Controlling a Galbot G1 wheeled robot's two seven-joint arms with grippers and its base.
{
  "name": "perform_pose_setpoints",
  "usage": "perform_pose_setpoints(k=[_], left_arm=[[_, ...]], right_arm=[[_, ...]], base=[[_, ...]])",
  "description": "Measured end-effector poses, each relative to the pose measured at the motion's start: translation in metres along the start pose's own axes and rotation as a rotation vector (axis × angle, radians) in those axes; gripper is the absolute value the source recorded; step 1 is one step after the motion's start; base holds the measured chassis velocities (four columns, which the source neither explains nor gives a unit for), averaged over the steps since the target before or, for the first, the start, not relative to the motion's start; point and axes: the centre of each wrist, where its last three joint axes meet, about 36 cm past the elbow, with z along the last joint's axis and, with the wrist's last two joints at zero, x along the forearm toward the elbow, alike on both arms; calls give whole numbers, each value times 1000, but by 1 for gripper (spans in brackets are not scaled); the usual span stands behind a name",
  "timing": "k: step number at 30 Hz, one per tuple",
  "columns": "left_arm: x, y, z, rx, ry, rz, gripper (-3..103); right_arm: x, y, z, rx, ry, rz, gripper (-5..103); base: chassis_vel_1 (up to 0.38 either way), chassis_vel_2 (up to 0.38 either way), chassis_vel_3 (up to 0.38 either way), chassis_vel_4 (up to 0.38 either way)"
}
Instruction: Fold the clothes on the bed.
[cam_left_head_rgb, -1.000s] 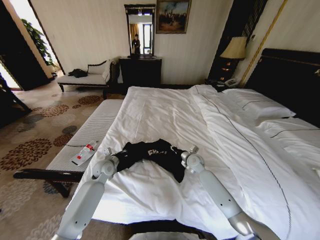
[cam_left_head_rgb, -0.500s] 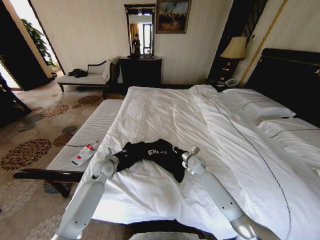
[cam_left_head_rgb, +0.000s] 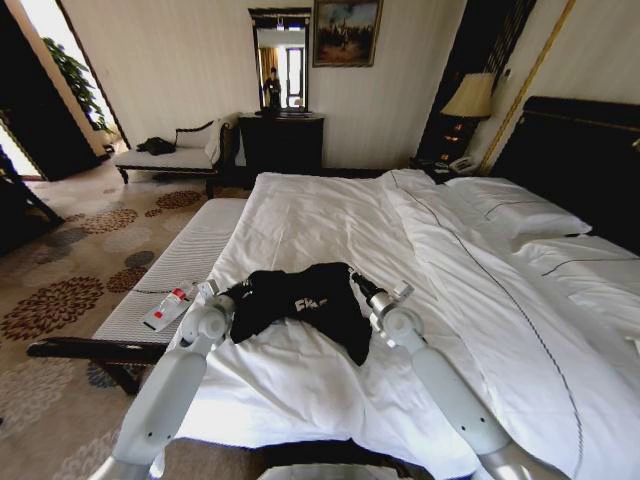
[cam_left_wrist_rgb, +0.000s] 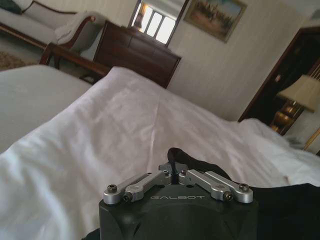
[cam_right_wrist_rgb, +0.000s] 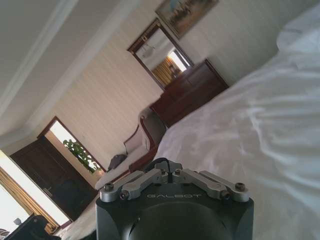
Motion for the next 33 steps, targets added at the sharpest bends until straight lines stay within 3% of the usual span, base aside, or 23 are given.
perform_pose_setpoints(k=[4,7,8,9,14,17,18,23,24,28,33], left_arm=[[18,-23,-48,-1,-125,83,1],[25,-30,-62,-9,-160,114,1],[35,-38,-77,-21,-200,149,1],[54,-56,-109,-46,-271,217,1],[85,-76,-145,-55,-319,281,1],[124,-87,-174,-128,-365,328,1],[124,-87,-174,-128,-365,328,1],[181,-96,-205,-217,-426,381,1],[181,-96,-205,-217,-426,381,1],[229,-101,-226,-256,-513,413,1],[257,-107,-234,-284,-556,438,1]], right_arm=[[22,20,-49,156,-149,-96,0],[31,31,-66,193,-196,-141,0],[42,45,-83,214,-237,-188,0],[73,77,-120,219,-304,-285,0],[108,106,-152,286,-341,-365,0],[131,128,-172,363,-381,-423,0],[131,128,-172,363,-381,-423,0],[171,166,-201,468,-443,-528,0],[171,166,-201,468,-443,-528,0],[198,176,-225,541,-478,-514,0],[215,186,-246,568,-510,-519,0]], base=[[0,0,0,0],[0,0,0,0],[0,0,0,0],[0,0,0,0],[0,0,0,0],[0,0,0,0],[0,0,0,0],[0,0,0,0],[0,0,0,0],[0,0,0,0],[0,0,0,0]])
